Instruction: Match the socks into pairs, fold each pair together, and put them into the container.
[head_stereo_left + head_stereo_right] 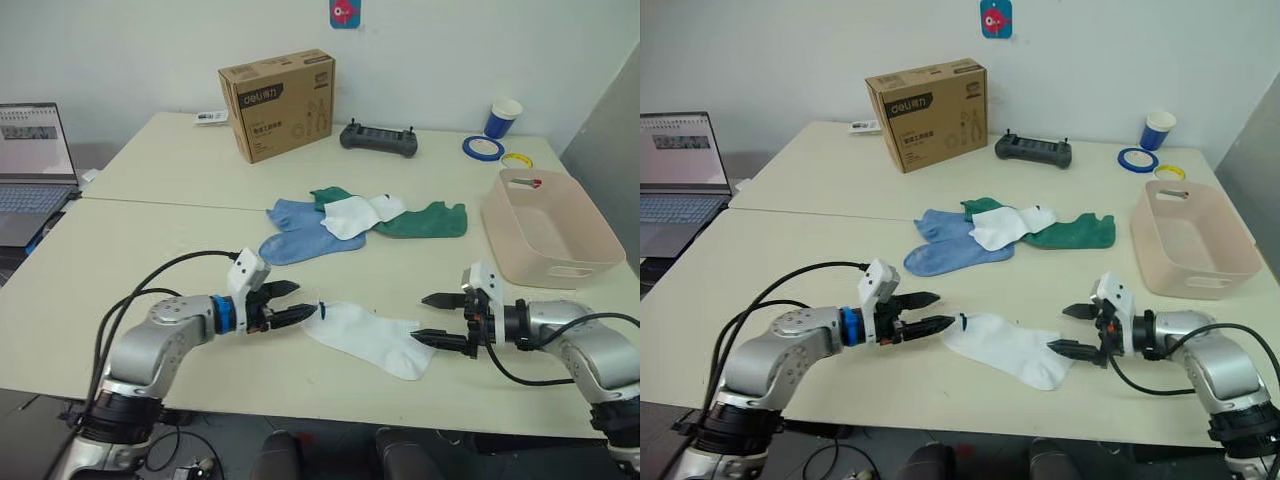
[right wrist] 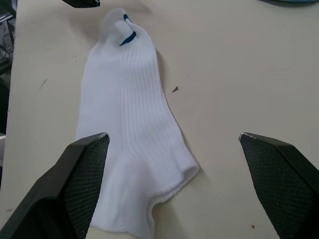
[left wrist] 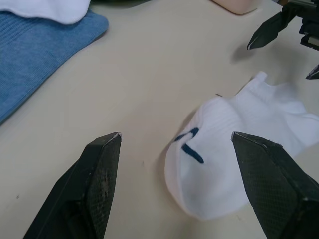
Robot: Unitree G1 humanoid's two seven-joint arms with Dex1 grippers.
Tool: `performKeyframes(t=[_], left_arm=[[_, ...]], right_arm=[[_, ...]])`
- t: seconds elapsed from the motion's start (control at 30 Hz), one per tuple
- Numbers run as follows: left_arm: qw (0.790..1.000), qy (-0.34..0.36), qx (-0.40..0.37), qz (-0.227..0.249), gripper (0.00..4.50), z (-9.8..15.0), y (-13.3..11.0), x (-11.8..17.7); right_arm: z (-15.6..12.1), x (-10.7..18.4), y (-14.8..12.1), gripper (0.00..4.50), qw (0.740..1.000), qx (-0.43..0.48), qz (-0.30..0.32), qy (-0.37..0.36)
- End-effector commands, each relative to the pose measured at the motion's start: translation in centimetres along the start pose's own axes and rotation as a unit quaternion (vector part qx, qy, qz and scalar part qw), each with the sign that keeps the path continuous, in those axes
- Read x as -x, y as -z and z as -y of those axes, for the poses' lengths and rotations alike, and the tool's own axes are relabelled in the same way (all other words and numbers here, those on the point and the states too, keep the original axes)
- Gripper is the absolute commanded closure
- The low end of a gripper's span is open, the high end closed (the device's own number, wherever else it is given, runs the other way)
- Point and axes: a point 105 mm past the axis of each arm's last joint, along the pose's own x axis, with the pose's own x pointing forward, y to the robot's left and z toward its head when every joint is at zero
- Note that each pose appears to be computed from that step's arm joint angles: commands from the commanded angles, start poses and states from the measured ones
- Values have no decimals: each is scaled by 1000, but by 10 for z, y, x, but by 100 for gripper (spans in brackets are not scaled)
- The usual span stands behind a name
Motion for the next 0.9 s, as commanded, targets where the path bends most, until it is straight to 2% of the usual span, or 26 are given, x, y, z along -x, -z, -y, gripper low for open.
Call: performKeyframes(t=[0.03,0.07,0.1,0.13,0.27,0.37,0.47,0.5,0.67,0.7,0.73,0.9], left_arm=[[1000,-3,-21,-3,83,-1,1,-1],[1000,-2,-22,-5,83,-1,3,-1],[1000,-3,-24,-9,112,-1,5,-1],[1000,-3,-27,-14,122,-2,7,-1],[999,-6,-24,-25,238,-3,15,-2],[1000,-1,-20,-24,339,-1,15,-3],[1000,1,-16,-27,437,1,17,-2],[1000,2,-15,-26,450,1,17,-2],[1000,10,8,-20,450,7,17,-1],[1000,11,14,-20,450,8,17,0],[999,13,26,-15,450,11,16,0],[996,29,85,-6,450,24,12,6]], right_arm=[[-3,10,-1,3,1000,24,-10,15],[-4,11,2,3,999,25,-15,17],[-5,12,4,0,999,20,-19,18],[-6,13,6,0,1000,12,-21,15],[-16,12,16,0,999,-7,-31,2],[-18,10,15,61,1000,-16,-27,-1],[-20,10,18,164,999,-17,-32,-6],[-19,10,18,202,999,-17,-34,-5],[-18,10,21,371,999,-18,-42,-11],[-18,10,20,418,999,-18,-42,-12],[-17,10,19,440,999,-19,-40,-14],[-17,12,14,446,998,-21,-45,-33]])
